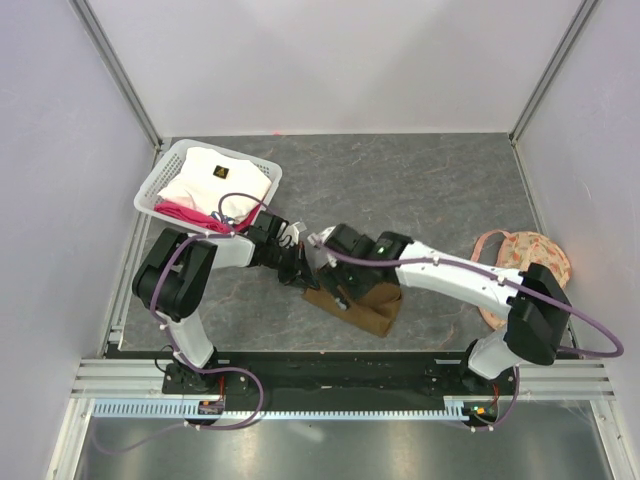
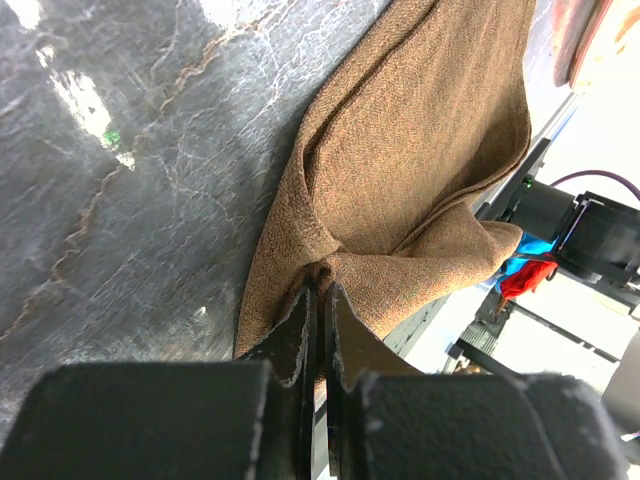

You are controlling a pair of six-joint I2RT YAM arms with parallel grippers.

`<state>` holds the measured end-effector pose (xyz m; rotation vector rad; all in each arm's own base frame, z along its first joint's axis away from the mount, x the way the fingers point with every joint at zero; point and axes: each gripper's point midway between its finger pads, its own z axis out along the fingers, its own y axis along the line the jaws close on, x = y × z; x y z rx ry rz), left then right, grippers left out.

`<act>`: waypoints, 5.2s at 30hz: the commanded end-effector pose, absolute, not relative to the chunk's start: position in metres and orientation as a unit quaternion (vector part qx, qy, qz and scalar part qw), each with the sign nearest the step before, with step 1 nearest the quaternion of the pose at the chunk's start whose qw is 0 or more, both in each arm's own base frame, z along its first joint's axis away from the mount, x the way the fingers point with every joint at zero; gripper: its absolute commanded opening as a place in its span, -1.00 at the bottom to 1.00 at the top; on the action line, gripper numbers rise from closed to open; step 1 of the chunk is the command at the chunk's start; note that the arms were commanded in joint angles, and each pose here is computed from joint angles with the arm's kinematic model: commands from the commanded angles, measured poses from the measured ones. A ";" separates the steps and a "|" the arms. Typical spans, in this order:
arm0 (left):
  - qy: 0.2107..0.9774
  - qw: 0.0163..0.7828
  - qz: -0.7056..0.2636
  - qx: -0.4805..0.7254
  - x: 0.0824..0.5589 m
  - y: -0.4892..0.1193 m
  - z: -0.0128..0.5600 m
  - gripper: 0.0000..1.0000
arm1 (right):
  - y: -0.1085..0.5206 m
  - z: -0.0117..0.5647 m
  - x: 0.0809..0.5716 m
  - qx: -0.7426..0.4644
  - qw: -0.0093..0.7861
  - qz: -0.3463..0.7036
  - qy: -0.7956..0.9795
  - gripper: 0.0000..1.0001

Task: Fold the napkin, place the utensils inside, and roll it up
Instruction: Roll the napkin with the utensil

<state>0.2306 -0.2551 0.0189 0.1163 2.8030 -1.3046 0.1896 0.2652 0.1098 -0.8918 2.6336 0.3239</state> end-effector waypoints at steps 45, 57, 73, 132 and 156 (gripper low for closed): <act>0.932 0.086 -0.350 0.045 0.238 -0.228 0.031 0.21 | 0.274 -0.004 0.161 -0.450 0.161 0.077 0.875 0.11; 0.911 0.137 -0.385 0.054 0.234 -0.229 0.035 0.55 | 0.271 -0.010 0.161 -0.433 0.131 0.119 0.884 0.09; 0.898 0.105 -0.423 0.059 0.223 -0.239 0.013 -0.27 | 0.271 -0.013 0.163 -0.418 0.105 0.155 0.889 0.07; 0.902 0.208 -0.378 0.033 0.215 -0.207 0.054 0.43 | 0.306 0.024 0.140 -0.444 -0.005 0.308 0.841 -0.37; 0.862 0.234 -0.442 0.080 0.209 -0.226 0.064 0.27 | 0.316 0.015 0.178 -0.294 -0.138 0.505 0.800 -0.37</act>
